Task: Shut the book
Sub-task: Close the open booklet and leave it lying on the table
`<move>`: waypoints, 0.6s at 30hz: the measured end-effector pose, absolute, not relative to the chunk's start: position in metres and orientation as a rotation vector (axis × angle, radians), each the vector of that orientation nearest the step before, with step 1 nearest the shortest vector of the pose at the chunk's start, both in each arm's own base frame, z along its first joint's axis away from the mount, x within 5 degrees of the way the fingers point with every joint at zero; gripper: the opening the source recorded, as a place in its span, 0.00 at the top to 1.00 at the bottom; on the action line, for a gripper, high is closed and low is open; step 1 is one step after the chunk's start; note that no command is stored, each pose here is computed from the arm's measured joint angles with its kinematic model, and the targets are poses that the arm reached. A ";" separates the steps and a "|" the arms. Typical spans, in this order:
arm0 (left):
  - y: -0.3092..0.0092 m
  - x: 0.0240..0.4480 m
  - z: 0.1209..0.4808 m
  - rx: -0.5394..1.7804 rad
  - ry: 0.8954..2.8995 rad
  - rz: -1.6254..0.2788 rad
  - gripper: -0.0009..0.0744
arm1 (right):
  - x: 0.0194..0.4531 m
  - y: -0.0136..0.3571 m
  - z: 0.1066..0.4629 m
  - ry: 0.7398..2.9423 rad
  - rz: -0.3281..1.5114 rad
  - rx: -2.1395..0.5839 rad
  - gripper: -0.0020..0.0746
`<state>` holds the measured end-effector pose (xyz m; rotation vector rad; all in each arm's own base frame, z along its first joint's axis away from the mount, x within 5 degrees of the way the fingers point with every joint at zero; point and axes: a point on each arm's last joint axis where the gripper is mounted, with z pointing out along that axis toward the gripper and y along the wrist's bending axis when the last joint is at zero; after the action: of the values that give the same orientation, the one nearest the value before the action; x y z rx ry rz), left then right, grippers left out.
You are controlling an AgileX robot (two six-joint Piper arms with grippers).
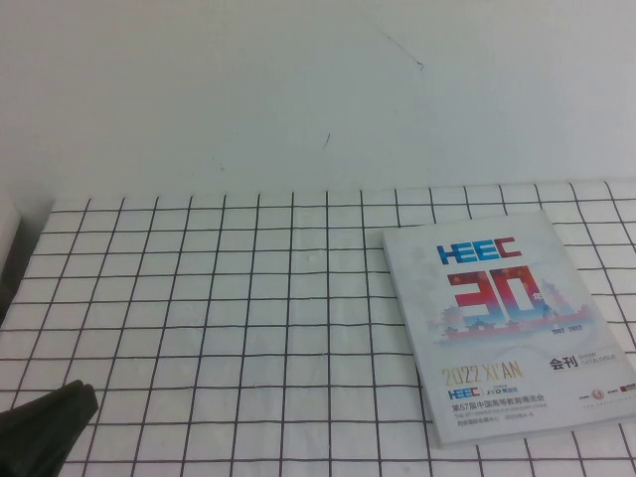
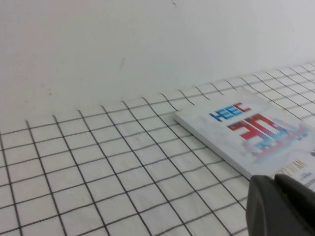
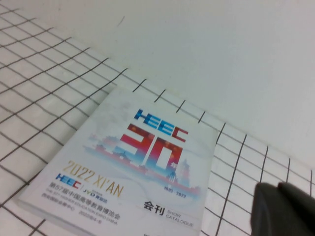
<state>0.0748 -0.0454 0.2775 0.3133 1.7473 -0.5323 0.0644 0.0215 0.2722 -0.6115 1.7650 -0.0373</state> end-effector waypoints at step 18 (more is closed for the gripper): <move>-0.040 0.078 0.260 0.307 1.671 -0.442 0.99 | 0.069 0.022 0.271 1.689 -0.033 -0.560 0.98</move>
<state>0.0779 -0.0404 0.2596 0.3073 1.6707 -0.4424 0.0687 0.0219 0.2709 -0.5603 1.6888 -0.0334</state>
